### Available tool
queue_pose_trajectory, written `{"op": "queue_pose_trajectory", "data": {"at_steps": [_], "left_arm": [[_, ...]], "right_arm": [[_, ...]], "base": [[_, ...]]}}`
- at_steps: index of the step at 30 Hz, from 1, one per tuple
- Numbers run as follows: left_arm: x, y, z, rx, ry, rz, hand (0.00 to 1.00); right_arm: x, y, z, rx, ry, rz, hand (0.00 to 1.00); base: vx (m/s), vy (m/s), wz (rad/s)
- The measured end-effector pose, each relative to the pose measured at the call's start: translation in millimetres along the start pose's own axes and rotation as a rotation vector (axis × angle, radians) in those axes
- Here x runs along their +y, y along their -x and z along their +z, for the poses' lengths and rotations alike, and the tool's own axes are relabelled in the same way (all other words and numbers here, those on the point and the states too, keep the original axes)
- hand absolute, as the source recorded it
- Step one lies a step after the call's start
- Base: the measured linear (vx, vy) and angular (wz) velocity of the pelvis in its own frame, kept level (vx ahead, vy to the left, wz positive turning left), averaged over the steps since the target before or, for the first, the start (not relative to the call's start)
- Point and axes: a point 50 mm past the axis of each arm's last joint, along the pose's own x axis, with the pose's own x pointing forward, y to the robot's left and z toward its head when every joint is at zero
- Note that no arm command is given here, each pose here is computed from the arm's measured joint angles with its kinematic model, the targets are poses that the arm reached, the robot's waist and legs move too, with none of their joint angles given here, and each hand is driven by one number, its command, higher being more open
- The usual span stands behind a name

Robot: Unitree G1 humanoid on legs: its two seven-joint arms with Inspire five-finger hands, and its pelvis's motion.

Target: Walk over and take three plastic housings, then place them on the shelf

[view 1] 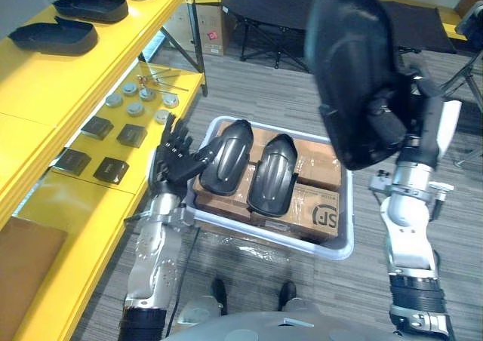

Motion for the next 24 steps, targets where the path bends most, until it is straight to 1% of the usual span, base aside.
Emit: {"op": "queue_pose_trajectory", "data": {"at_steps": [2, 5, 8, 10, 16, 20, 24], "left_arm": [[-17.4, -2.4, -4.1, 0.015, 0.087, -0.062, 1.00], [-32.7, -3.9, -12.9, 0.080, 0.199, -0.106, 1.00], [-35.8, -3.7, -15.8, 0.110, 0.266, -0.114, 1.00], [-36.6, -5.5, -14.8, 0.115, 0.307, -0.119, 1.00], [-43.2, -4.4, -19.6, 0.192, 0.537, -0.171, 1.00], [-46.4, -3.6, -20.3, 0.206, 0.609, -0.196, 1.00], [-50.1, -3.1, -21.2, 0.213, 0.634, -0.213, 1.00]], "right_arm": [[24.7, 6.9, 7.9, -0.018, -0.067, 0.078, 0.00], [48.4, 12.9, 16.0, -0.026, -0.128, 0.152, 0.00], [60.3, 13.9, 17.0, -0.005, -0.173, 0.154, 0.00], [65.3, 13.4, 16.5, 0.002, -0.181, 0.164, 0.00], [80.4, 12.3, 19.1, 0.013, -0.213, 0.161, 0.00], [85.5, 13.4, 16.1, 0.030, -0.210, 0.153, 0.00], [91.5, 18.7, 10.2, 0.060, -0.195, 0.155, 0.00]], "base": [[-0.03, -0.016, 0.03], [-0.03, -0.008, 0.04], [-0.01, -0.004, 0.04], [0.00, 0.000, 0.00], [-0.02, 0.002, 0.00], [-0.07, -0.001, 0.01], [-0.02, 0.000, 0.01]]}}
